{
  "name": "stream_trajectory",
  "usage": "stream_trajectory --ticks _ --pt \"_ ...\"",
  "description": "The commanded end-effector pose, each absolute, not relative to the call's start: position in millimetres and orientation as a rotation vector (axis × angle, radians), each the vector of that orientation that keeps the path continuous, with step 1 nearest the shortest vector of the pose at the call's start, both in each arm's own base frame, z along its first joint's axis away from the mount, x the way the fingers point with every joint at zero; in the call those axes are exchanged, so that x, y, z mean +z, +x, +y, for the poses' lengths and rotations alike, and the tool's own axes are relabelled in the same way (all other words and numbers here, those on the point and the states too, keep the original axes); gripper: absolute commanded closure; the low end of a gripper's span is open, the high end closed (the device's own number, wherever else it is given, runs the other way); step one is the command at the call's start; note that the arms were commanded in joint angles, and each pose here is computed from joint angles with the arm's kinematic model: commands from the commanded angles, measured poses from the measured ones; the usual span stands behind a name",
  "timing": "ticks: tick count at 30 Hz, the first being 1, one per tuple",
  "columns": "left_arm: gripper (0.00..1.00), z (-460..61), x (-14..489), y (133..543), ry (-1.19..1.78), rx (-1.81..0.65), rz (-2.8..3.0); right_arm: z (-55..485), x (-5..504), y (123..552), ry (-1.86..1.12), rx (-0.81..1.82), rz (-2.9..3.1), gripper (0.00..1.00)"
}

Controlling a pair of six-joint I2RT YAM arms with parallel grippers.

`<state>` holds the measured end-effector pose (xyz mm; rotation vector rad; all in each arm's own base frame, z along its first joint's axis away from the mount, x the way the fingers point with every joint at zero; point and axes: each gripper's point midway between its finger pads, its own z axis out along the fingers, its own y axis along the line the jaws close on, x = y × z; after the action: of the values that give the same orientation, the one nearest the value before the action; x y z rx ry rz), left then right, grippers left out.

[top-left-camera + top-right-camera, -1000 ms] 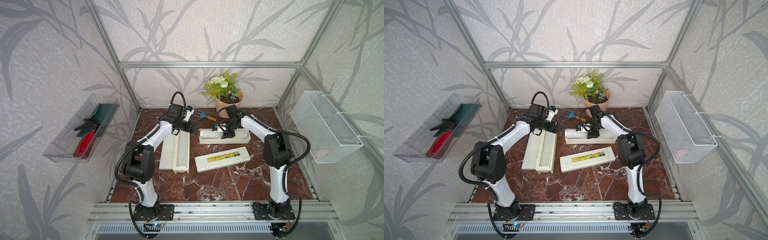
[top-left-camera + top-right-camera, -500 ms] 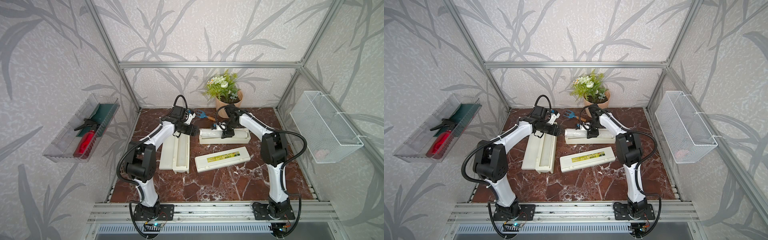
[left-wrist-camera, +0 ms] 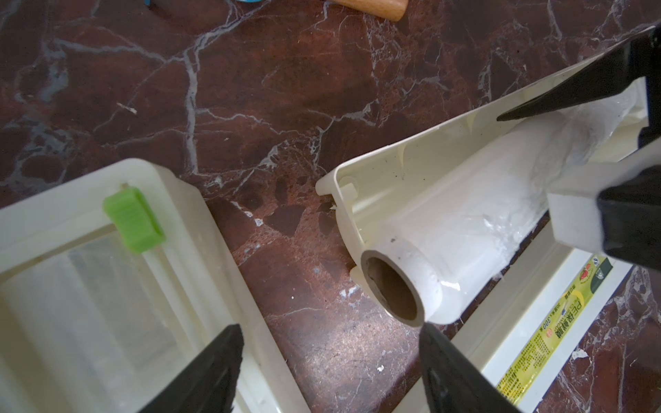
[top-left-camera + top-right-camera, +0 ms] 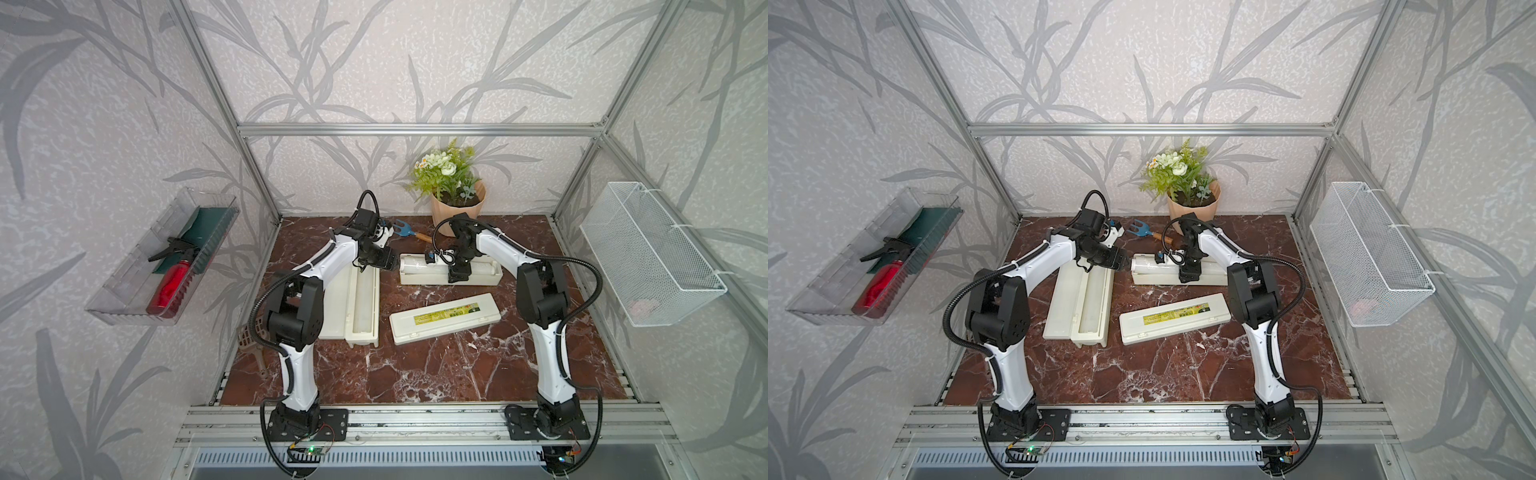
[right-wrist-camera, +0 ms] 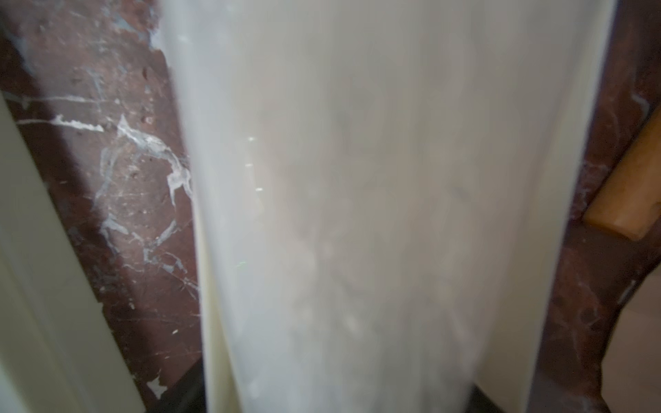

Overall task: Put plastic wrap rolls into dispensers
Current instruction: Place the plastic wrap into the plastic wrap cutting box, then adjust the plastic wrap in the plastic wrap cutting box.

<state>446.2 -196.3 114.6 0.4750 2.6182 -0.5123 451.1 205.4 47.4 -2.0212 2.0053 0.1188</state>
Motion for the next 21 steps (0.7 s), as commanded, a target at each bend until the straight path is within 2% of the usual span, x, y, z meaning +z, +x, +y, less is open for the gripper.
stream_trajectory --ticks 1,6,11,19,21 --pt "0.23 -203 121 445 0.475 -0.507 2.63 205 67 453 -1.961 0.121 2.015 0.23" --pt "0.24 -212 115 442 0.521 -0.493 2.661 212 108 462 -1.764 0.214 2.014 0.13" --pt "0.24 -218 114 445 0.519 -0.488 2.659 199 143 476 -1.478 0.328 2.097 0.11" --pt "0.32 -236 116 449 0.564 -0.52 2.642 171 138 469 -1.485 0.28 2.117 0.13" --pt "0.32 -239 117 450 0.584 -0.519 2.639 154 131 483 -1.401 0.203 2.199 0.13"
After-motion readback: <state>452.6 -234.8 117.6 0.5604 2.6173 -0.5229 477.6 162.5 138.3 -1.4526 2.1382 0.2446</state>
